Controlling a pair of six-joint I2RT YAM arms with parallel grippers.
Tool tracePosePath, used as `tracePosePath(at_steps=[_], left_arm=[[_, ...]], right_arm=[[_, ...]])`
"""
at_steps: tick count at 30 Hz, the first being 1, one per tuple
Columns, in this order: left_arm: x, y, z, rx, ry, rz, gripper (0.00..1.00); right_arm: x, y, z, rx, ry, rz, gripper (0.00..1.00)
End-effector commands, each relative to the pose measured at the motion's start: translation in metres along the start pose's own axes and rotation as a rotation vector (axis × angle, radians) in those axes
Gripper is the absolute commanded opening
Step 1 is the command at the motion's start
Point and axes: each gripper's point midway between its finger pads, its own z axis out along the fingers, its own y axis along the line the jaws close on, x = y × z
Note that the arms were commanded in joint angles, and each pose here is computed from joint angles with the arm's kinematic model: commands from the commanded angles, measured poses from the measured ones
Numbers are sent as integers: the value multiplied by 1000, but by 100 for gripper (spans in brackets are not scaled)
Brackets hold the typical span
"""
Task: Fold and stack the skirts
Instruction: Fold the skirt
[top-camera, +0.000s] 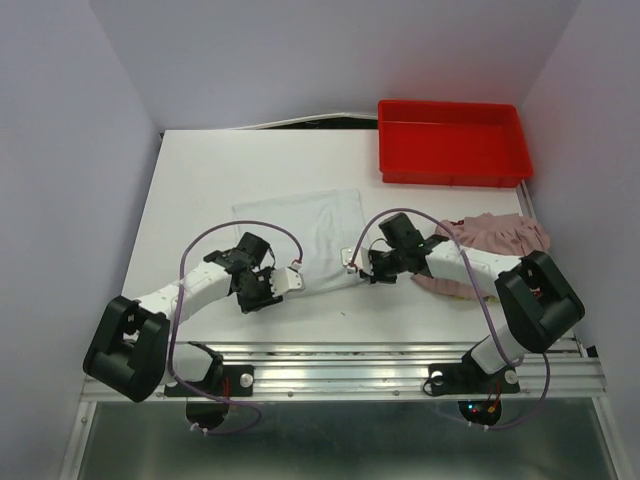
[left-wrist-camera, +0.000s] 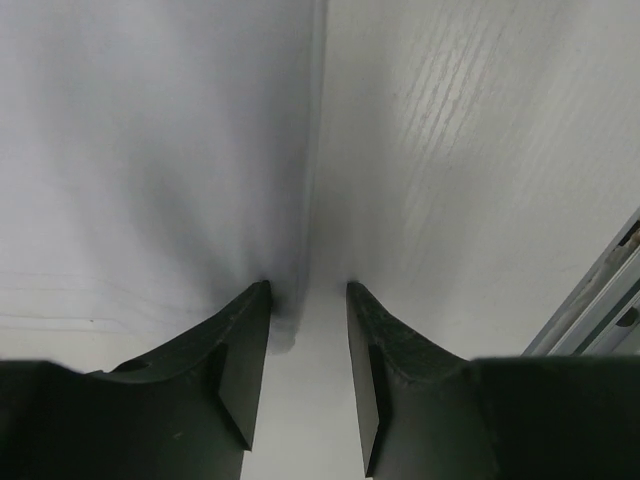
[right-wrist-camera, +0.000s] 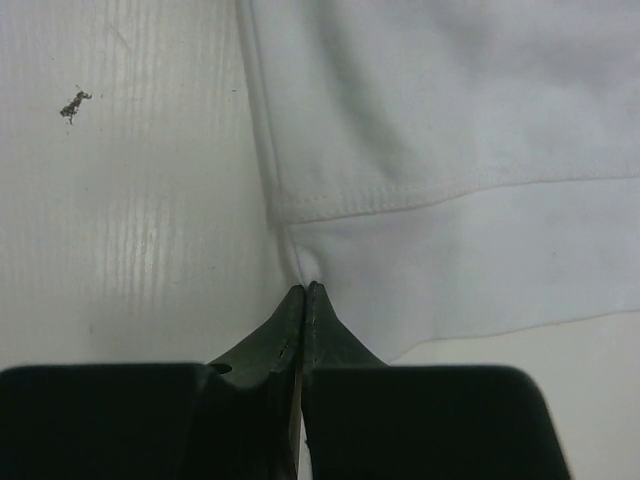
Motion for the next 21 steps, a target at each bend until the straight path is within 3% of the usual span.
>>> tracePosePath(at_steps=[1,5,9,21], left_arm=[[10,4,8,-25,40,31,44],[25,0,17,-13,100,40,20],[14,-4,5,-2,45,56,2],[-50,4,-66,-15,-172,29,0]], right_arm=[[-13,7,-11,-35,-16,24,1],[-9,12,-12,-45,-3,32,1],[-8,11,-15,-39,11,40,1],[-42,15,-59,-38,-24,44,1]])
